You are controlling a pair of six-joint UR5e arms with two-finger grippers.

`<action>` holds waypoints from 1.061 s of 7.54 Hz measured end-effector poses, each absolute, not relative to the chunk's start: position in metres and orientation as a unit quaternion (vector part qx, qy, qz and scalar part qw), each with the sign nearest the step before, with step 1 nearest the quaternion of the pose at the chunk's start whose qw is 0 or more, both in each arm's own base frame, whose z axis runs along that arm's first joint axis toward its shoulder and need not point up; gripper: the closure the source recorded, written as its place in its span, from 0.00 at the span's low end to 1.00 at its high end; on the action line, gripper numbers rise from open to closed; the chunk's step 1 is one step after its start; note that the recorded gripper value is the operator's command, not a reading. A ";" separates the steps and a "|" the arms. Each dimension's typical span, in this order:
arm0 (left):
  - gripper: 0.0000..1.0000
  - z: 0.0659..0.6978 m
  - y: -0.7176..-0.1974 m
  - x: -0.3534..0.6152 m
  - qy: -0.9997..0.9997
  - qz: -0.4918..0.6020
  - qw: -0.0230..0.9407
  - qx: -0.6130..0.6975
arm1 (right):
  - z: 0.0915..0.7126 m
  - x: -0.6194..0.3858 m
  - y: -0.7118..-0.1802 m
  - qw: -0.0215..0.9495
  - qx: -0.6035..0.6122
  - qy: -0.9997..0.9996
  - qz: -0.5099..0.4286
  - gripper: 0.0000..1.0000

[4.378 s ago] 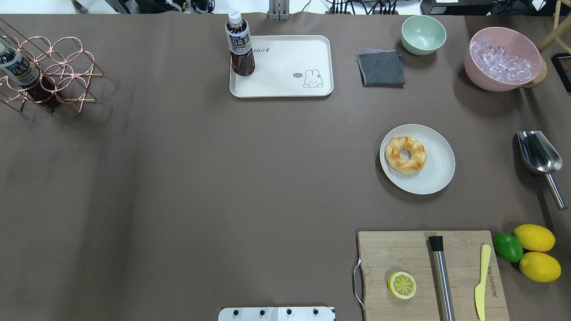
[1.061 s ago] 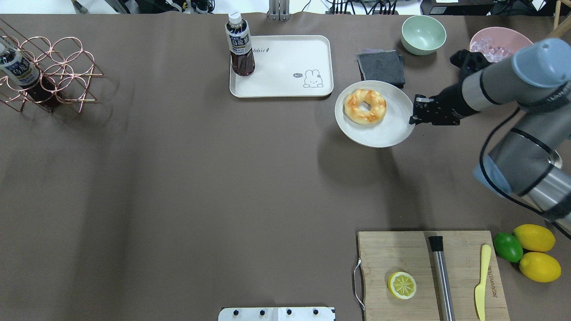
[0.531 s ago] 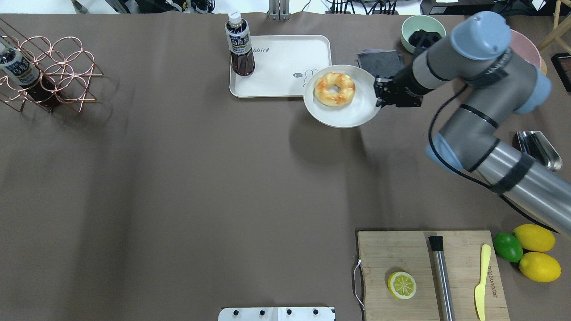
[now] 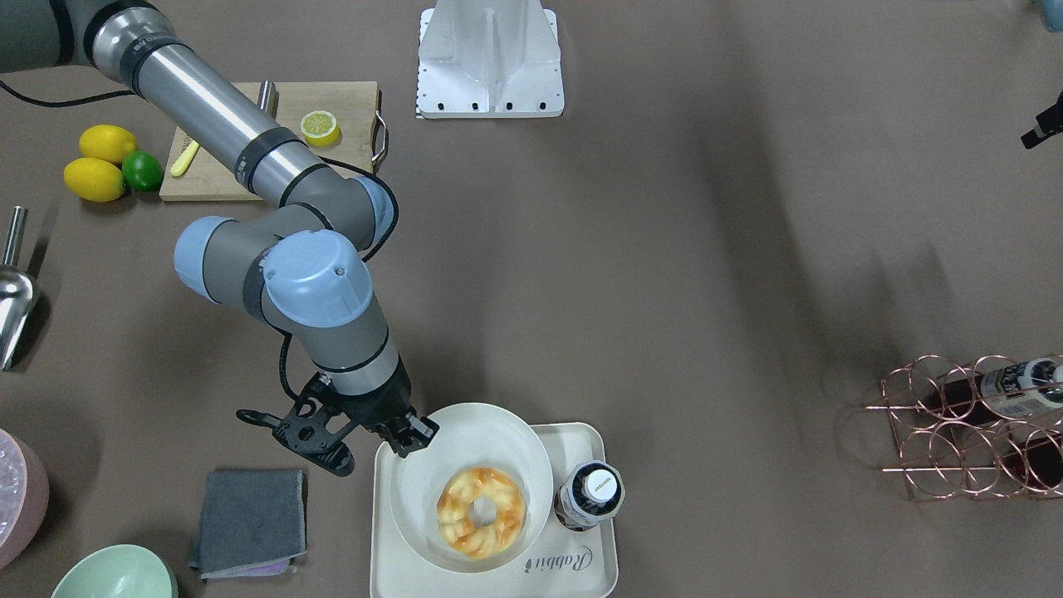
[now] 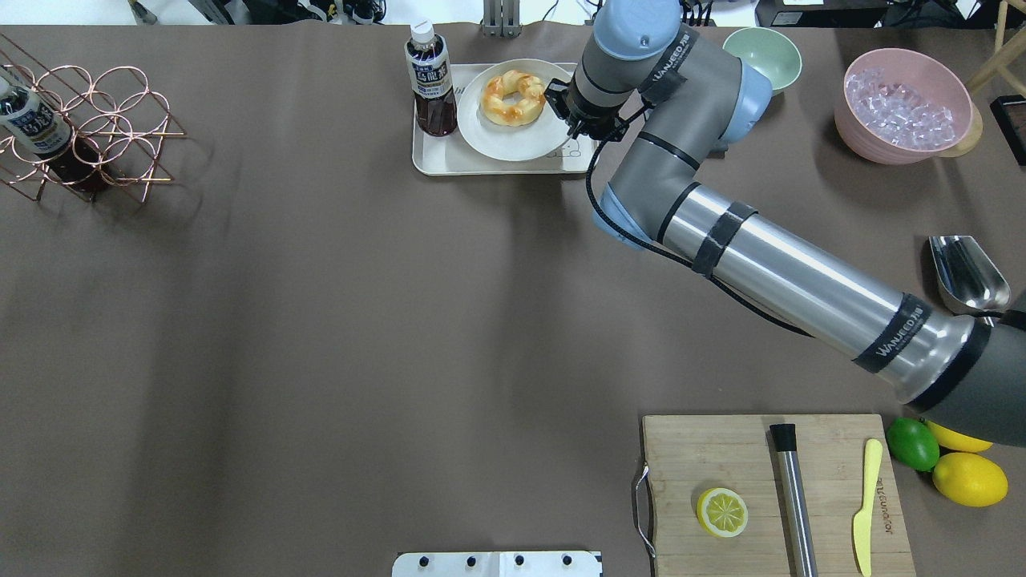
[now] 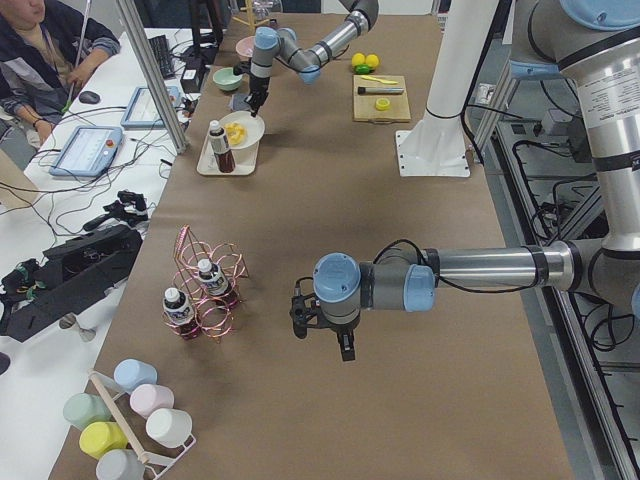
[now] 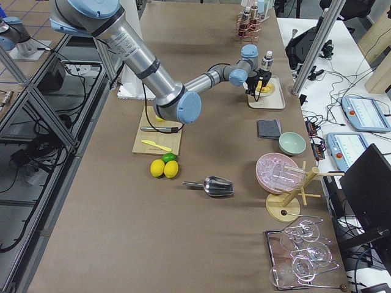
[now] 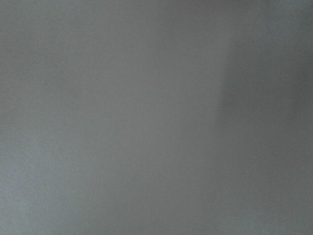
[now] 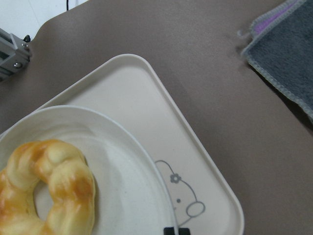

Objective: Place donut on tray

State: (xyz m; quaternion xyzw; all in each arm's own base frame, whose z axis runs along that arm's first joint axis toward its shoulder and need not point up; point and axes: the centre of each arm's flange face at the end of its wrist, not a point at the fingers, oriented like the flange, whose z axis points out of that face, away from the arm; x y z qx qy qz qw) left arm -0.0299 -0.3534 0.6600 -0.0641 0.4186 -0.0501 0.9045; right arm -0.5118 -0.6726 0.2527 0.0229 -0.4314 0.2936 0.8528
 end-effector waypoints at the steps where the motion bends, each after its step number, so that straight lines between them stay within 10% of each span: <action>1: 0.01 0.661 -0.352 -0.030 0.418 -0.050 0.905 -0.065 | 0.254 -0.523 -0.685 0.850 0.028 -0.428 0.305 1.00; 3: 0.01 0.661 -0.352 -0.030 0.418 -0.051 0.904 -0.065 | 0.266 -0.532 -0.696 0.847 0.035 -0.428 0.313 0.00; 8: 0.01 0.661 -0.352 -0.030 0.418 -0.051 0.904 -0.066 | 0.279 -0.473 -0.684 0.853 0.053 -0.458 0.243 0.00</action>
